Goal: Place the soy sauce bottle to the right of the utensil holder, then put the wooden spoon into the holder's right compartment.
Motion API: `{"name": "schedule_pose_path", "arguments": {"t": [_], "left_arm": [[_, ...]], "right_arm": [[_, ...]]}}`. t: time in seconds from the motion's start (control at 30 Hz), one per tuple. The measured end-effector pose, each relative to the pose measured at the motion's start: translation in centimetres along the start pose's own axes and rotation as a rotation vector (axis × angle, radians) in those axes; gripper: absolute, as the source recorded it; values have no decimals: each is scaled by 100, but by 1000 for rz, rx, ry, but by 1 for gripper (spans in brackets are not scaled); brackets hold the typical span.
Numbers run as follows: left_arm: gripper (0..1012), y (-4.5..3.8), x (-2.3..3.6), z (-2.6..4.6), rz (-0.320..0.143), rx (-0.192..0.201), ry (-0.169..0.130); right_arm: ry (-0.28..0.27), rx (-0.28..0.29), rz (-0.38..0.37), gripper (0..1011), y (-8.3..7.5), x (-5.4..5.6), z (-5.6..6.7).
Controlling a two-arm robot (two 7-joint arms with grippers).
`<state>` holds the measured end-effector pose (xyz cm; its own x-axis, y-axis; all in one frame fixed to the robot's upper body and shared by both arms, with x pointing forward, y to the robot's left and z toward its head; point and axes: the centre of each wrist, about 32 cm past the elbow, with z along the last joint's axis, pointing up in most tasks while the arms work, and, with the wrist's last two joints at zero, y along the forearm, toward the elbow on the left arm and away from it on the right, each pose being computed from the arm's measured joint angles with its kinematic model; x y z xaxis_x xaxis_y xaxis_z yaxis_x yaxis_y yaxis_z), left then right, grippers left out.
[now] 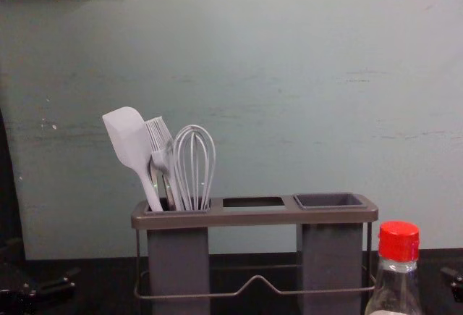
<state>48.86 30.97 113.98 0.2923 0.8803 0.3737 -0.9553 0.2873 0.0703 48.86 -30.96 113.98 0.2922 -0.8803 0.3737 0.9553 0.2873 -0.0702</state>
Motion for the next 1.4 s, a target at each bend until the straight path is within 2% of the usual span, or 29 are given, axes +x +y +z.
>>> {"name": "schedule_pose_path", "arguments": {"t": [0.33,0.77,0.97,1.23,1.4], "left_arm": [[1005,0,0,0,0,0,0],[1005,0,0,0,0,0,0],[1005,0,0,0,0,0,0],[1005,0,0,0,0,0,0],[1005,0,0,0,0,0,0]], "right_arm": [[6,9,5,1003,-126,12,-25],[20,56,58,1003,-539,2,21],[36,80,97,1003,-753,2,82],[42,107,151,1003,-930,-41,148],[40,124,214,1003,-1021,-57,199]]}}
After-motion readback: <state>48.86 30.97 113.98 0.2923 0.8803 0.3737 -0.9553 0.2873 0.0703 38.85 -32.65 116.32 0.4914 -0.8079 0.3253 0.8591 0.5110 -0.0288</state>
